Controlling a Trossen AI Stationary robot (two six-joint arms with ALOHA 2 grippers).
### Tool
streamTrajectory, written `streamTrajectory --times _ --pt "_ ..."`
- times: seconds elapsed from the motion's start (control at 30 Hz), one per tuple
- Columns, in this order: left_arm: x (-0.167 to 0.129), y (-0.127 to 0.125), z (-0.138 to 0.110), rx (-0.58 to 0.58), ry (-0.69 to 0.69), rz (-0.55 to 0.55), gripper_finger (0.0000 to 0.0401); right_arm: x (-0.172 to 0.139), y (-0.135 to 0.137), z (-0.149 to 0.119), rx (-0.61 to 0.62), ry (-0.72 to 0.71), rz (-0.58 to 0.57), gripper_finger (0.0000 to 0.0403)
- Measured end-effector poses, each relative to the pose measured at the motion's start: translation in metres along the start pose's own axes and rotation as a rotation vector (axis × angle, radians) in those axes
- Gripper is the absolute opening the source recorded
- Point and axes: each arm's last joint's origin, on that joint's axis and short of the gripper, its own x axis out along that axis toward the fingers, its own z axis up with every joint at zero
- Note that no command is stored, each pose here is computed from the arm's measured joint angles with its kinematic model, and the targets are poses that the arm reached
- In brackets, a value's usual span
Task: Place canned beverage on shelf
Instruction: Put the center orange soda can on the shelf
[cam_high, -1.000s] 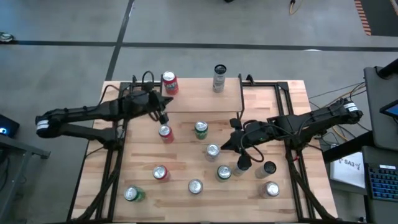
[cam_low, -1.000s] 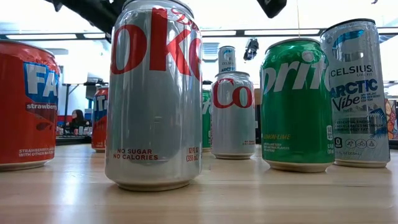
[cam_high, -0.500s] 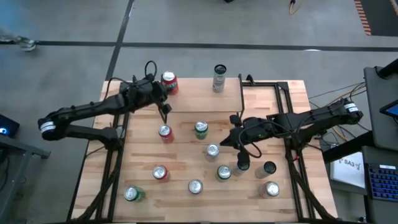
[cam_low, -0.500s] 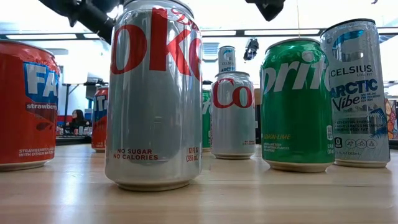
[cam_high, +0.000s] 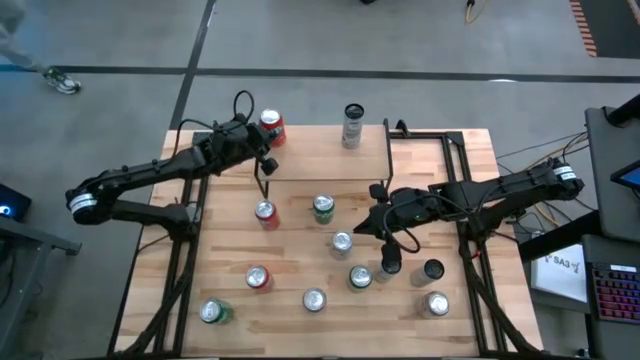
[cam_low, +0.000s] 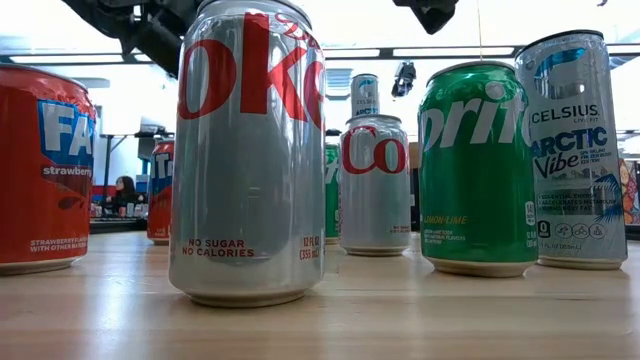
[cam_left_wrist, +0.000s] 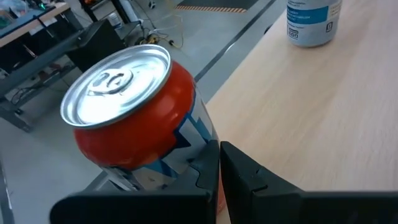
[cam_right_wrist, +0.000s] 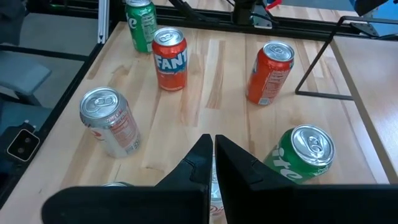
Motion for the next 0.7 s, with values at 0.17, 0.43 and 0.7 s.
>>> streamTrajectory --times 0.17,0.43,0.7 --pt "0.0021 -0.0002 -0.0001 -0.006 0.0 0.008 0.0 0.0 0.0 0.0 -0.005 0.0 0.0 0.0009" --pt "0.0026 0.0003 0.0005 -0.01 -0.007 0.012 0.0 0.0 0.0001 0.0003 0.011 -0.004 0.001 0.0009" --pt "0.0036 0.0044 0.0003 -0.016 -0.009 0.029 0.0 0.0 0.0001 0.0004 0.011 -0.004 0.001 0.0009"
